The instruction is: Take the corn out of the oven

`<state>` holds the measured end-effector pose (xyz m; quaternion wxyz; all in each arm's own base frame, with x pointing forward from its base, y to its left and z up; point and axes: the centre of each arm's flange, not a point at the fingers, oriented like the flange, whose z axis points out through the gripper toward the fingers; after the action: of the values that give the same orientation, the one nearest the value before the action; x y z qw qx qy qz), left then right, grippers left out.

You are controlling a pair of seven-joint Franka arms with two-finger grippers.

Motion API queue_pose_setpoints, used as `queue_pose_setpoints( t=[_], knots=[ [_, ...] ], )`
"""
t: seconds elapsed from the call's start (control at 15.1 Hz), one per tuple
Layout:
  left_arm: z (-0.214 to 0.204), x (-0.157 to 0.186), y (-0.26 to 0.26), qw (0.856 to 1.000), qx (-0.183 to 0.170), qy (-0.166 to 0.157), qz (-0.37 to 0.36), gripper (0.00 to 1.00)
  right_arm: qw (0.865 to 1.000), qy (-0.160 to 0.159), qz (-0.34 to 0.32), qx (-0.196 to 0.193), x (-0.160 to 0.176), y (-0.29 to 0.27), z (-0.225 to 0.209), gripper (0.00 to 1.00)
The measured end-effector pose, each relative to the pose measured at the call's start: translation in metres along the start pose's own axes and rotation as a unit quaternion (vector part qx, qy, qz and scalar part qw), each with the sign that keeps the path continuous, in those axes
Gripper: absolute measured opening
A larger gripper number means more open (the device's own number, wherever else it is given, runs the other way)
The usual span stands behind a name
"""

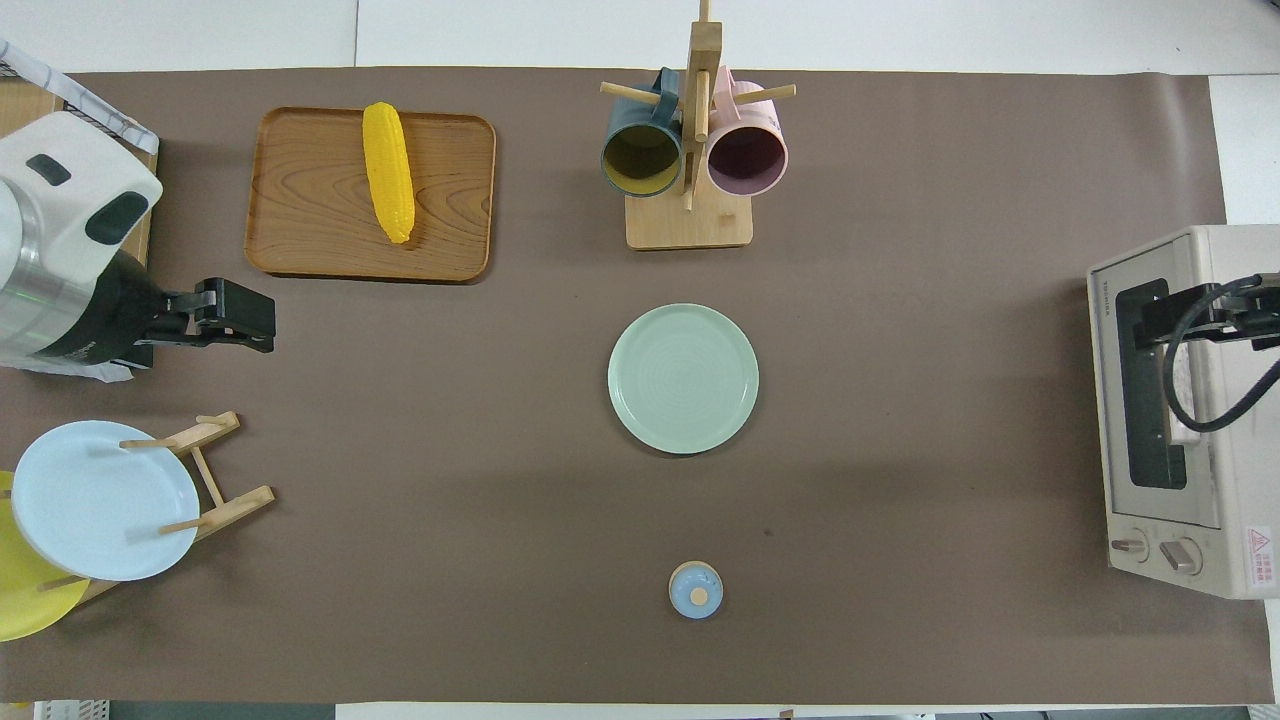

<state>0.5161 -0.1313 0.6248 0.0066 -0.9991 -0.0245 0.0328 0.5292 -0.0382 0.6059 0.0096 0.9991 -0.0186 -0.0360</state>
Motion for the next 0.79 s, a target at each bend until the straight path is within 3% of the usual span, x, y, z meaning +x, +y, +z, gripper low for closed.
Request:
queue_pose_setpoints(
  t=[0.26, 0.79],
  knots=[
    [0.002, -0.001, -0.003, 1.000, 0.002, -0.009, 0.000, 1.00, 1.000, 0.010, -0.001, 0.000, -0.019, -0.001, -0.031, 1.00],
    [0.002, -0.001, -0.002, 1.000, -0.003, -0.009, 0.000, 1.00, 1.000, 0.011, -0.001, 0.000, -0.020, -0.001, -0.033, 1.00]
  ],
)
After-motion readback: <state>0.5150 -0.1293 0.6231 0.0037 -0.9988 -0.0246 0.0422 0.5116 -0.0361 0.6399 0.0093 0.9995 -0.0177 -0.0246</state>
